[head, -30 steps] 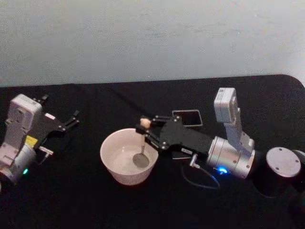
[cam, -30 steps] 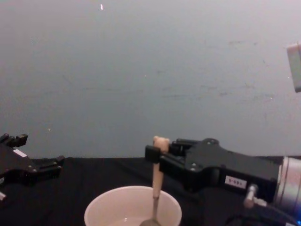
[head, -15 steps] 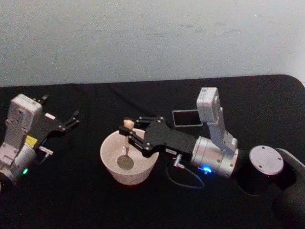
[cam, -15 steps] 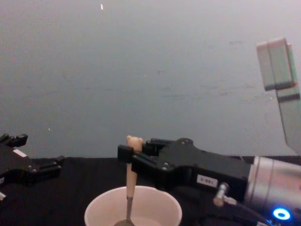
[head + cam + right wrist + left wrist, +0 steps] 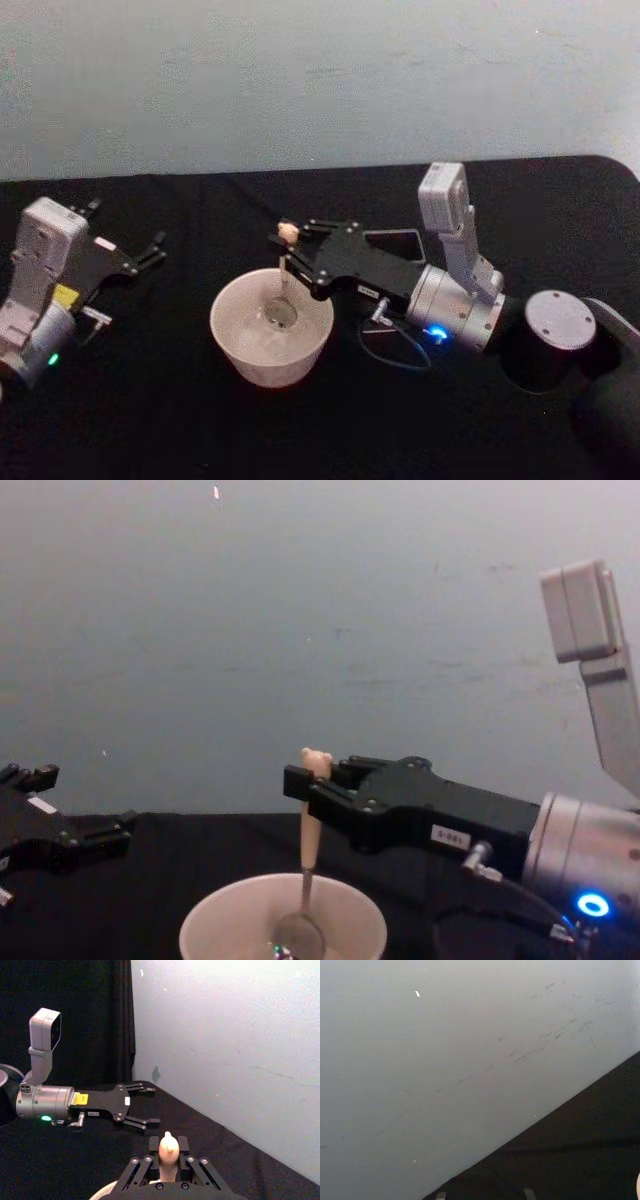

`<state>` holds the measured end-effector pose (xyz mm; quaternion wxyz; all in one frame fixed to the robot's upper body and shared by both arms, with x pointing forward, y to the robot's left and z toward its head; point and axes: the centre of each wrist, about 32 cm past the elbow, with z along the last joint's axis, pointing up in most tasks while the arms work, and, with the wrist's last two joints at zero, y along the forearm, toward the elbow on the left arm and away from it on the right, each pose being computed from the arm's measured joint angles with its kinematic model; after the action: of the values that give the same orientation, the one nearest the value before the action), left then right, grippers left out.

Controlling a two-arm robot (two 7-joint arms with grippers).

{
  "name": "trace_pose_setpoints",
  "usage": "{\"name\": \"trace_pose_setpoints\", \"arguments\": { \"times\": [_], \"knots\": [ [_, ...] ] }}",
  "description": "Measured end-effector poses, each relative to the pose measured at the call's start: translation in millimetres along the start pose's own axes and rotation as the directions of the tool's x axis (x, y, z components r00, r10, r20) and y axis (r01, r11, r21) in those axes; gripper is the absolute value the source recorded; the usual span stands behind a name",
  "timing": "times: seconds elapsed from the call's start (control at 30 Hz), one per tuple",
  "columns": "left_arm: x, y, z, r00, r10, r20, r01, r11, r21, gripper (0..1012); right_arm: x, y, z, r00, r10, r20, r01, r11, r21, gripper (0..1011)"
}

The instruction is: Pick up the stirring spoon with one hand, stir inside the cup, then place it back in its original position.

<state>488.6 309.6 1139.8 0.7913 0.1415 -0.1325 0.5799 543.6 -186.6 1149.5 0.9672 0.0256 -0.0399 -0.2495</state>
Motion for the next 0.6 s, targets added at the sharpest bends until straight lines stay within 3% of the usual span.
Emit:
{"name": "trace_pose_setpoints", "arguments": {
  "times": [0.6],
  "knots": [
    [0.0, 0.0, 0.0, 1.0, 0.0, 0.0, 0.0, 1.0, 0.0, 1001, 0.3, -22.7, 0.8, 1.0, -0.011, 0.002, 0.011, 1.0, -0.015, 212]
  ]
}}
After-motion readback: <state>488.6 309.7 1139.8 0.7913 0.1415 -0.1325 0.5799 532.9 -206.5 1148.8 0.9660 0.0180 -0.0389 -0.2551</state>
